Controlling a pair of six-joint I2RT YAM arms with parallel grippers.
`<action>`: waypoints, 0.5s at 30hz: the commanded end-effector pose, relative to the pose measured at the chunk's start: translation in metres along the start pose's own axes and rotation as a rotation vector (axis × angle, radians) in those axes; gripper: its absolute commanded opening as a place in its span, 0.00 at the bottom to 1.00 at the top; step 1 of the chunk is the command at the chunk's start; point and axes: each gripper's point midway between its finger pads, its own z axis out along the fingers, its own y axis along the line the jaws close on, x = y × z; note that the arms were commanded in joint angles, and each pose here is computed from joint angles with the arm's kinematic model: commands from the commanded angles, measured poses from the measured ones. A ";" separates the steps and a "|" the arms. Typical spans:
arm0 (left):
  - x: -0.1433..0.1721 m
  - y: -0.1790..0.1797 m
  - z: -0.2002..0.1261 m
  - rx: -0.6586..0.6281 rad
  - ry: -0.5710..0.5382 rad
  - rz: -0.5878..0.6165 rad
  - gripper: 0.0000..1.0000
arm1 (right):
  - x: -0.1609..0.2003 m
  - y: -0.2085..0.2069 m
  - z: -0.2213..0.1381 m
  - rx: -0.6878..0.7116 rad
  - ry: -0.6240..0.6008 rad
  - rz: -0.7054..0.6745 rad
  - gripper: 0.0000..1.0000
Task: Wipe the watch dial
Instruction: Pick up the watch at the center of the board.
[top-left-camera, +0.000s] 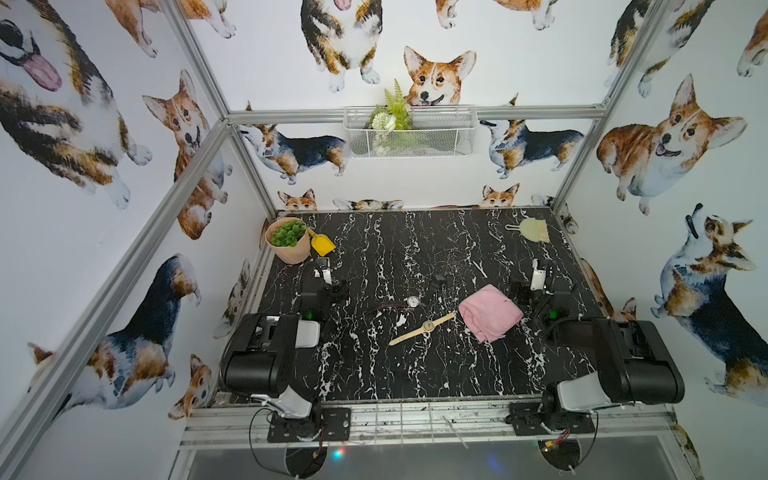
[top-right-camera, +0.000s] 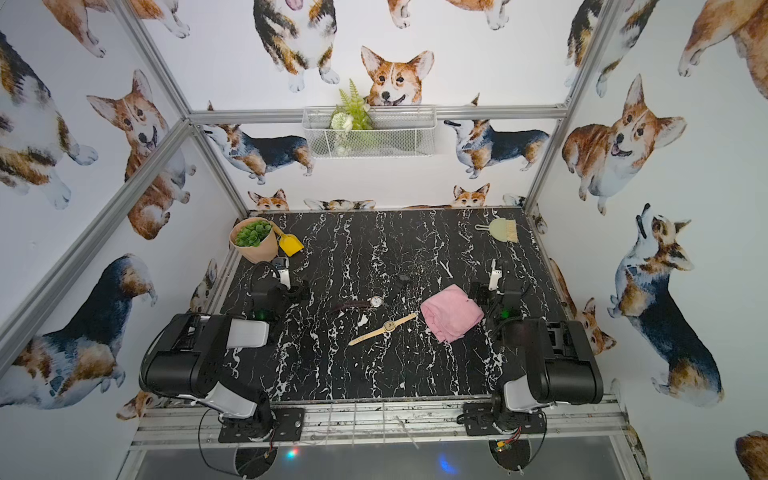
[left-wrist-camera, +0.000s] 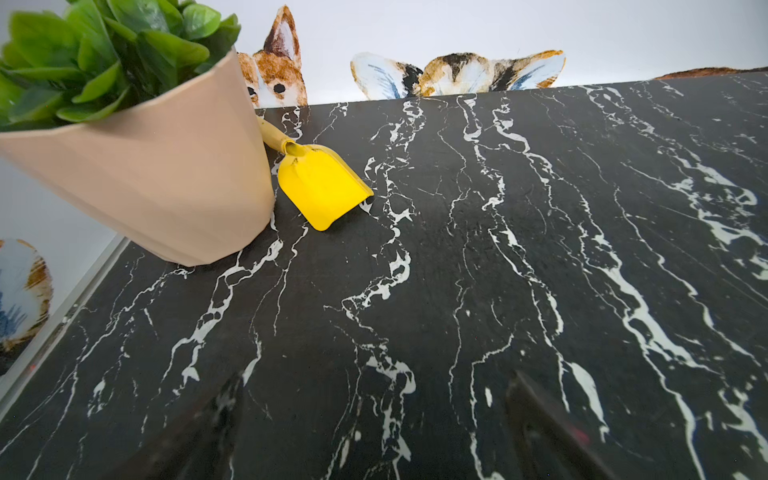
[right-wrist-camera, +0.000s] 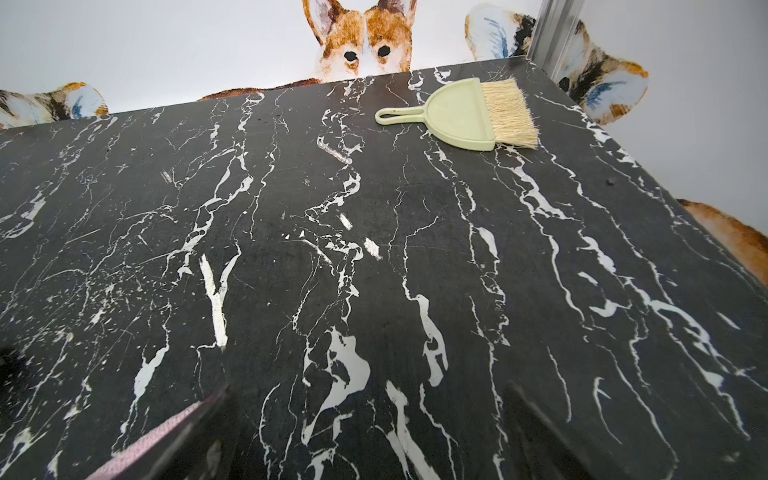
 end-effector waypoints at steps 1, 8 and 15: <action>-0.009 0.001 -0.001 0.000 -0.038 0.004 1.00 | -0.016 0.003 0.000 -0.013 -0.062 -0.015 1.00; -0.009 0.001 -0.001 -0.004 -0.039 0.007 1.00 | -0.017 0.003 0.000 -0.012 -0.063 -0.015 1.00; -0.009 0.000 -0.001 0.000 -0.036 0.004 1.00 | -0.016 0.002 0.000 -0.012 -0.061 -0.014 1.00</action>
